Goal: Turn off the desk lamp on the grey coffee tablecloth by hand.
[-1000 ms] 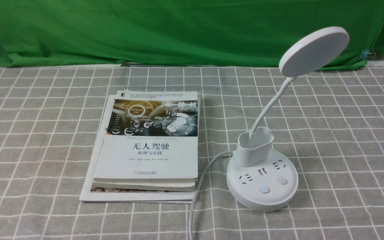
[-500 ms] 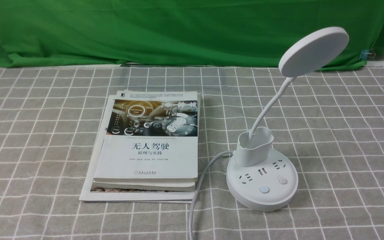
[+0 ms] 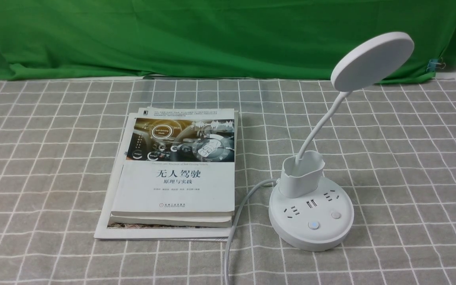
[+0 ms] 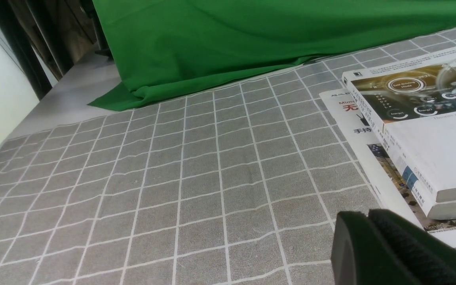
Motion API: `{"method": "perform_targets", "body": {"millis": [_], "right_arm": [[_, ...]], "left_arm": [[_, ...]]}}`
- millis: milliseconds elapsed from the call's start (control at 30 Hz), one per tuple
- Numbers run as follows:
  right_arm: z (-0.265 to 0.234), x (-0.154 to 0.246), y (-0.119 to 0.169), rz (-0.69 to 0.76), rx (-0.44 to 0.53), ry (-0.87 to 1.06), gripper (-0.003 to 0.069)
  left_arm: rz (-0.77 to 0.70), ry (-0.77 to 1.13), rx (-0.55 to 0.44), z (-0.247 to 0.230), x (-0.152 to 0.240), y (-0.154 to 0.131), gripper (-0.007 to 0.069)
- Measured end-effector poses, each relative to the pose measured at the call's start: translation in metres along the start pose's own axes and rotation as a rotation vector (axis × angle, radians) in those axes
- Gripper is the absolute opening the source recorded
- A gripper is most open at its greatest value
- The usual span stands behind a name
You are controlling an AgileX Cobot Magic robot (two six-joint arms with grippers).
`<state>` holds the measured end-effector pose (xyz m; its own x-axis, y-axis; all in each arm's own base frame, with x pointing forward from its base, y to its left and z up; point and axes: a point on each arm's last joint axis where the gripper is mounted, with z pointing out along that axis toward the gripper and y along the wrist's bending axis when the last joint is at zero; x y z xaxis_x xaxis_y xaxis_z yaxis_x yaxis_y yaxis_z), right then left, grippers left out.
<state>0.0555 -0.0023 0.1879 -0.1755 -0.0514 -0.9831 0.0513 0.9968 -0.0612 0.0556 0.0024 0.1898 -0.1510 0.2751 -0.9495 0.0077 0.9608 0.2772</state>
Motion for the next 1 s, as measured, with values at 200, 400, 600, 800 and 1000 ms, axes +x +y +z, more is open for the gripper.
{"method": "perform_targets", "body": {"millis": [200,400,600,800,1000], "right_arm": [[0.0000,0.0000,0.0000,0.000,0.000,0.000,0.0046],[0.0000,0.0000,0.0000,0.000,0.000,0.000,0.0050],[0.0000,0.0000,0.0000,0.014,0.000,0.000,0.0036],[0.0000,0.0000,0.0000,0.096,0.000,0.000,0.0031],[0.0000,0.0001,0.0000,0.084,0.000,0.001,0.0031]], "left_arm": [[-0.001,0.000,0.000,0.0000,0.0000,0.0000,0.0019],[-0.001,0.000,0.000,0.0000,0.0000,0.0000,0.0019],[-0.003,0.000,0.001,0.0000,0.0000,-0.0001,0.0019],[-0.003,0.000,0.001,0.0000,0.0000,-0.0001,0.0019],[-0.003,0.000,0.001,0.0000,0.0000,-0.0001,0.0019]]}}
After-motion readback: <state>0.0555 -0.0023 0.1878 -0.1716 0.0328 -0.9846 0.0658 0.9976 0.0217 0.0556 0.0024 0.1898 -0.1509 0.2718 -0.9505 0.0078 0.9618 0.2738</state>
